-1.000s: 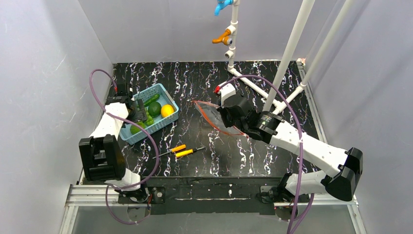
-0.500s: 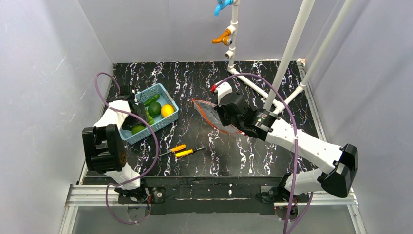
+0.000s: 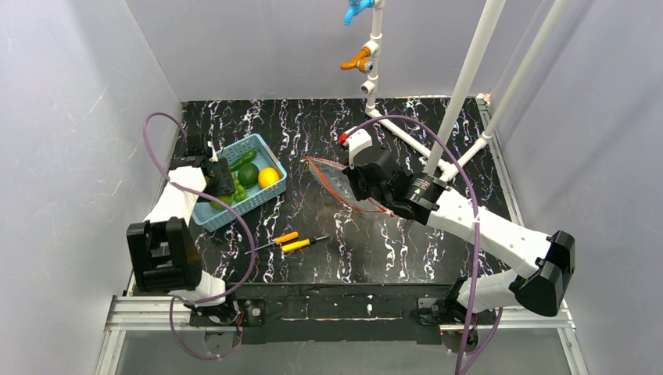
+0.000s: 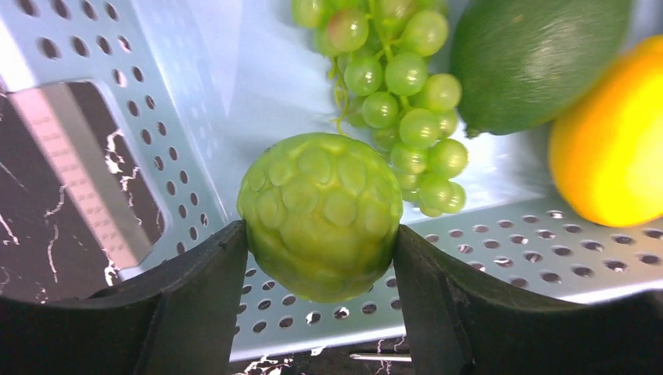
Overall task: Place the food in the zip-top bag and seal the zipper
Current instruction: Pick up the fake fruit from the bin, then place the fake fruit in the zipper food storage bag.
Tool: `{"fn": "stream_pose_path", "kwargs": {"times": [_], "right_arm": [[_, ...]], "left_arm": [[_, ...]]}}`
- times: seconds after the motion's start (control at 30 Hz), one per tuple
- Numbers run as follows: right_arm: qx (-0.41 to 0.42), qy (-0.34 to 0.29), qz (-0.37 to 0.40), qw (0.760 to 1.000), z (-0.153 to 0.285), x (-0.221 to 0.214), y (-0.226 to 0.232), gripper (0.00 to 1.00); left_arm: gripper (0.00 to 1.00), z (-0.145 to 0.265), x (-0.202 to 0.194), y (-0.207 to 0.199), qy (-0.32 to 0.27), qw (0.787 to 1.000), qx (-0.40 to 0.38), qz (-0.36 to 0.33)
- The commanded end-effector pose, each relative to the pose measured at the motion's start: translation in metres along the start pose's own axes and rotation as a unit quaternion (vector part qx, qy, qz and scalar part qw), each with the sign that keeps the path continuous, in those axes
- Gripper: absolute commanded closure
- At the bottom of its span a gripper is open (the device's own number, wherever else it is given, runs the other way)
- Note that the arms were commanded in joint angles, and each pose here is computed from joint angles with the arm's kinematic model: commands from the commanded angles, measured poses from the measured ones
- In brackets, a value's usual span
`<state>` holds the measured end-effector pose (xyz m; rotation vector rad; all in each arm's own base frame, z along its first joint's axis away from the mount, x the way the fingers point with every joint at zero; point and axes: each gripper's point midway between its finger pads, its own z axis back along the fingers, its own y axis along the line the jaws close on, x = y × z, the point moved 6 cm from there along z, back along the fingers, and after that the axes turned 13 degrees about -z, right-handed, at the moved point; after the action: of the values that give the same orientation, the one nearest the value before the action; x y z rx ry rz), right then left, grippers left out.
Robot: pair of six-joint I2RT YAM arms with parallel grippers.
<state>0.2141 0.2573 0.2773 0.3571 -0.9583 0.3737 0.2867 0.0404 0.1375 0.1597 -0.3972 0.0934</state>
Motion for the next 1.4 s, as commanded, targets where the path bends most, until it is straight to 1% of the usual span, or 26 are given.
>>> {"fn": "stream_pose_path", "kwargs": {"times": [0.0, 0.07, 0.13, 0.2, 0.27, 0.3, 0.37, 0.4, 0.5, 0.57, 0.63, 0.7, 0.8, 0.83, 0.87, 0.93, 0.97, 1.0, 1.1, 1.17, 1.23, 1.27, 1.3, 1.37], "right_arm": [[0.006, -0.019, -0.007, 1.000, 0.010, 0.017, 0.004, 0.99], [-0.004, -0.019, 0.001, 1.000, 0.010, 0.017, 0.001, 0.99], [-0.013, -0.023, 0.010, 1.000, 0.007, 0.017, -0.001, 0.99], [-0.022, -0.022, 0.014, 0.999, 0.005, 0.018, -0.002, 0.99], [-0.019, -0.021, 0.013, 1.000, 0.003, 0.021, 0.001, 0.99], [-0.018, -0.022, 0.010, 1.000, 0.002, 0.024, 0.003, 0.99], [-0.016, -0.020, 0.006, 1.000, 0.001, 0.027, 0.006, 0.99], [-0.014, -0.020, 0.003, 1.000, 0.000, 0.028, 0.007, 0.99], [-0.004, -0.015, -0.008, 1.000, -0.002, 0.030, 0.012, 0.99], [0.005, -0.010, -0.014, 1.000, -0.004, 0.029, 0.016, 0.99], [0.015, -0.009, -0.020, 1.000, -0.004, 0.029, 0.019, 0.99], [0.022, -0.007, -0.025, 0.999, -0.005, 0.028, 0.022, 0.99], [0.027, -0.005, -0.029, 0.999, -0.005, 0.027, 0.023, 0.99], [0.029, -0.006, -0.032, 0.999, -0.003, 0.028, 0.023, 0.99], [0.032, -0.005, -0.033, 0.999, -0.003, 0.027, 0.024, 0.99], [0.038, -0.006, -0.037, 0.999, 0.001, 0.027, 0.024, 0.99], [0.041, -0.007, -0.039, 0.998, 0.002, 0.027, 0.024, 0.99], [0.045, -0.008, -0.041, 0.998, 0.004, 0.027, 0.024, 0.99], [0.054, -0.013, -0.047, 0.997, 0.008, 0.027, 0.025, 0.99], [0.059, -0.016, -0.050, 0.997, 0.010, 0.028, 0.025, 0.99], [0.062, -0.018, -0.054, 0.996, 0.011, 0.028, 0.026, 0.99], [0.063, -0.020, -0.055, 0.996, 0.011, 0.028, 0.026, 0.99], [0.067, -0.022, -0.057, 0.996, 0.012, 0.029, 0.027, 0.99], [0.070, -0.023, -0.059, 0.995, 0.012, 0.030, 0.028, 0.99]], "left_arm": [[0.97, 0.038, 0.017, 0.006, -0.088, 0.996, 0.002, 0.007], [0.99, 0.058, 0.022, 0.009, -0.115, 0.993, 0.002, 0.012], [1.00, 0.080, 0.024, 0.006, -0.137, 0.990, -0.018, 0.021], [1.00, 0.104, 0.022, -0.001, -0.155, 0.986, -0.056, 0.033], [1.00, 0.132, 0.017, -0.013, -0.178, 0.976, -0.117, 0.048], [1.00, 0.146, 0.014, -0.024, -0.189, 0.966, -0.166, 0.054], [1.00, 0.174, 0.007, -0.043, -0.209, 0.940, -0.260, 0.064], [1.00, 0.188, 0.004, -0.052, -0.222, 0.923, -0.308, 0.068], [1.00, 0.223, -0.001, -0.073, -0.249, 0.863, -0.432, 0.075], [1.00, 0.244, -0.003, -0.085, -0.271, 0.820, -0.498, 0.075], [1.00, 0.262, -0.005, -0.097, -0.295, 0.783, -0.543, 0.070], [1.00, 0.274, -0.012, -0.118, -0.311, 0.751, -0.580, 0.052], [1.00, 0.285, -0.017, -0.147, -0.327, 0.721, -0.609, 0.034], [1.00, 0.288, -0.019, -0.156, -0.337, 0.708, -0.620, 0.029], [1.00, 0.289, -0.018, -0.163, -0.344, 0.702, -0.623, 0.032], [1.00, 0.288, -0.016, -0.174, -0.350, 0.693, -0.629, 0.037], [1.00, 0.287, -0.015, -0.179, -0.350, 0.693, -0.629, 0.038], [1.00, 0.284, -0.014, -0.184, -0.351, 0.699, -0.621, 0.039], [1.00, 0.272, -0.011, -0.191, -0.348, 0.734, -0.581, 0.057], [1.00, 0.266, -0.008, -0.193, -0.342, 0.747, -0.565, 0.068], [1.00, 0.255, -0.007, -0.196, -0.321, 0.769, -0.547, 0.080], [1.00, 0.249, -0.007, -0.196, -0.307, 0.784, -0.533, 0.084], [1.00, 0.244, -0.007, -0.197, -0.300, 0.792, -0.525, 0.085], [1.00, 0.237, -0.010, -0.197, -0.294, 0.799, -0.517, 0.090]]}}
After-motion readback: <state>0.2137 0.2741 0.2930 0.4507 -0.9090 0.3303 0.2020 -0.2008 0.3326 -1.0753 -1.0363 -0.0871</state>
